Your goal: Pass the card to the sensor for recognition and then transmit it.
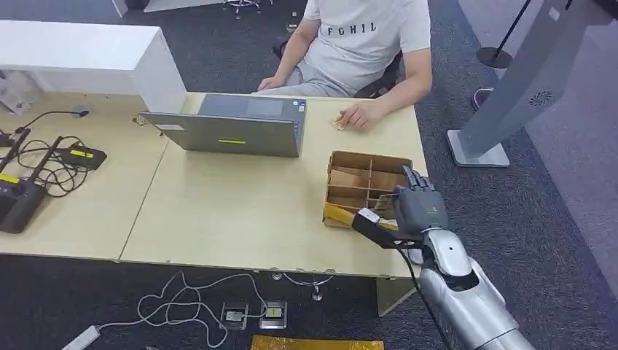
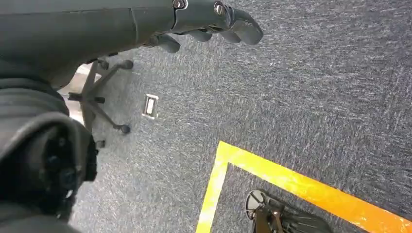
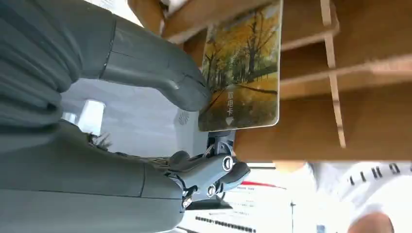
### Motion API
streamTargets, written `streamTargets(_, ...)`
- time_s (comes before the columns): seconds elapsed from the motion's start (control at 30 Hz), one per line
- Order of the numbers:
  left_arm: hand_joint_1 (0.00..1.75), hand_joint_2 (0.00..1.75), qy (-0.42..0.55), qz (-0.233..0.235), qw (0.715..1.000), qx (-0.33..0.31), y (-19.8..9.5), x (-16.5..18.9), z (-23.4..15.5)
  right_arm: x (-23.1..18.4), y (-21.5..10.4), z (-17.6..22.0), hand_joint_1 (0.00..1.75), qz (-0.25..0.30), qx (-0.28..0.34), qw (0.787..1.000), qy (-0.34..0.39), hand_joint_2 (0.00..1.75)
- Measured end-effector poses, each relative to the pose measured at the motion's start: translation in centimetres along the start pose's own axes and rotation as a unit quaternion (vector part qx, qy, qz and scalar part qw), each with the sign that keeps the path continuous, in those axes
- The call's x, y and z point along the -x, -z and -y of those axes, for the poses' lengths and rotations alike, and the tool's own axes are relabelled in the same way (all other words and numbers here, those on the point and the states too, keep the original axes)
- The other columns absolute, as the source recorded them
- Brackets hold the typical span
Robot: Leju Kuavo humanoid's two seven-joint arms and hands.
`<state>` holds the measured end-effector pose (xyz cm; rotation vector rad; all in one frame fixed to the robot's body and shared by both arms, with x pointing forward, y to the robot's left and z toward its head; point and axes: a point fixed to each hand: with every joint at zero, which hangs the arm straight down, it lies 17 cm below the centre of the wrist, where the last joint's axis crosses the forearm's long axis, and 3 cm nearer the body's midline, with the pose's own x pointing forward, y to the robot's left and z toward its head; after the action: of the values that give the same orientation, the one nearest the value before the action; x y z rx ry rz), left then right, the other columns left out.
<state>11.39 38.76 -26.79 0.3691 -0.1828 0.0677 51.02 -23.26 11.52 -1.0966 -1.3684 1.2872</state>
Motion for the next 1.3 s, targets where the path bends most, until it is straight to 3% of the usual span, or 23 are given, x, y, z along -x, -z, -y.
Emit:
streamTargets(0.57,0.0,0.0,0.006,0.007,1.0,0.001,0.0,-0.2,0.1,1.4,3.6,14.3,1.75,0.011,0.161,0.987,0.002,1.75)
streamTargets(0.9,0.0,0.0,0.009,0.016,1.0,0.006,-0.1,-0.6,0.4,1.3,3.9,18.0,1.75,0.024,0.231,0.973,0.013,1.75)
streamTargets(1.3,0.0,0.0,0.018,0.02,1.0,0.008,-0.1,-0.8,0.6,2.1,5.9,15.8,1.75,0.023,0.245,0.969,0.019,1.75)
